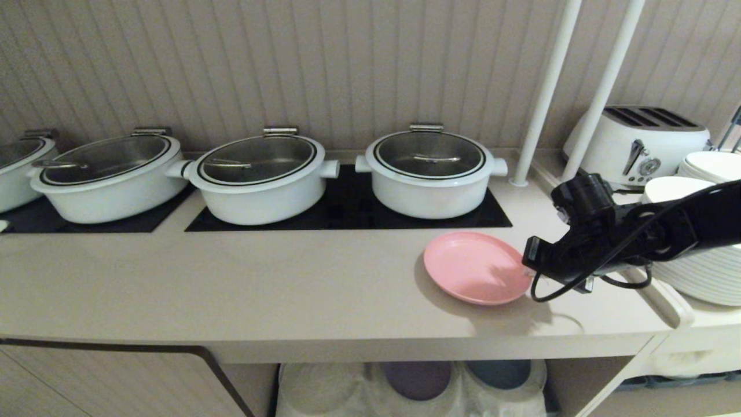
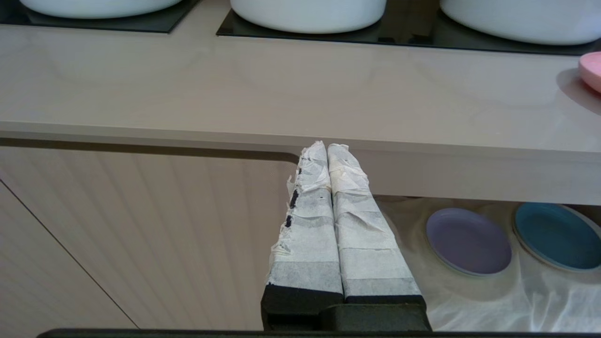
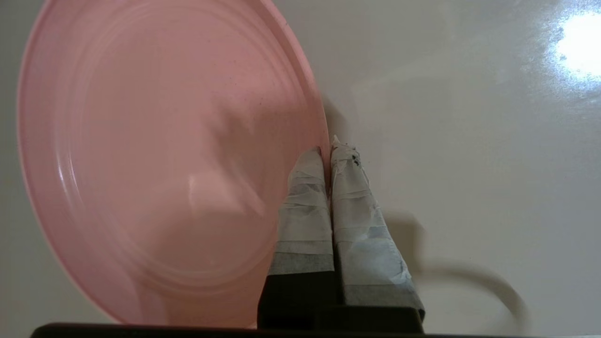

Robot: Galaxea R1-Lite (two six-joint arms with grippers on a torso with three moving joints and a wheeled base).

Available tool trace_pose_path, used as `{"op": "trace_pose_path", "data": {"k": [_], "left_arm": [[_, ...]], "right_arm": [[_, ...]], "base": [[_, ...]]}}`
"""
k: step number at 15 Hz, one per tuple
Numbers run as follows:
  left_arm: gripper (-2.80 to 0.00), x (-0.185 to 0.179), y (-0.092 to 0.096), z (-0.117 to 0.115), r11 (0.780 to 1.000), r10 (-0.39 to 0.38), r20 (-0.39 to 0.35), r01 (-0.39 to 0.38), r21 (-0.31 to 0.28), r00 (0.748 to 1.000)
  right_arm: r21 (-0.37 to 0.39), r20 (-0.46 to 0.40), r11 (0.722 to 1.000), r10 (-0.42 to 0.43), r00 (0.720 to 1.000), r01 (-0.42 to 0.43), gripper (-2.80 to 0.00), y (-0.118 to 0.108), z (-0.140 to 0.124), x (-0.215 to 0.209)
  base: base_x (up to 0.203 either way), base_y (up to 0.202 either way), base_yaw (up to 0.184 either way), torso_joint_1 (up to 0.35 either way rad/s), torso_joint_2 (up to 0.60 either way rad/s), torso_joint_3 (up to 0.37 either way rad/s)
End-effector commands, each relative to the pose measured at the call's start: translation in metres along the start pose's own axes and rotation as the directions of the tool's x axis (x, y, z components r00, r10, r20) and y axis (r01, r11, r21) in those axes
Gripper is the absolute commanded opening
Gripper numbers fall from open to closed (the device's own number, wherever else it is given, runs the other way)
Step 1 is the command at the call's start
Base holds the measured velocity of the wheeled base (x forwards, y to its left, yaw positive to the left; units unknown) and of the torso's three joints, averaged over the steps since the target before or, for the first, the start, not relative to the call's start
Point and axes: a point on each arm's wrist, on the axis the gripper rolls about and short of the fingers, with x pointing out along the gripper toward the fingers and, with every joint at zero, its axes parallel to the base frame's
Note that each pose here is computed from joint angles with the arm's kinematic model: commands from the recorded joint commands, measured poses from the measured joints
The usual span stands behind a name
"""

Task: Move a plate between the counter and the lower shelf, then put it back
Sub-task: Put the plate

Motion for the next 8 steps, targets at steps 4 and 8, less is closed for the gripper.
{"op": "trace_pose_path", "data": {"k": [4,8], "left_arm": [[-2.8,0.0001,0.0,0.0,1.0,0.002,-0.001,-0.002,-0.001,1.0],[-2.8,0.0001,0.0,0.0,1.0,0.001,-0.001,-0.001,-0.001,1.0]], "right_arm": [[0.004,0.008,1.0,0.005,1.0,-0.005,-2.8,0.0005,0.001,-0.0038],[0.0,0.012,1.0,0.01,1.0,-0.01,-2.8,0.0006,0.0003,-0.0084]], "base": [[0.0,0.0,0.0,0.0,0.0,0.0],[0.0,0.0,0.0,0.0,0.0,0.0]]}}
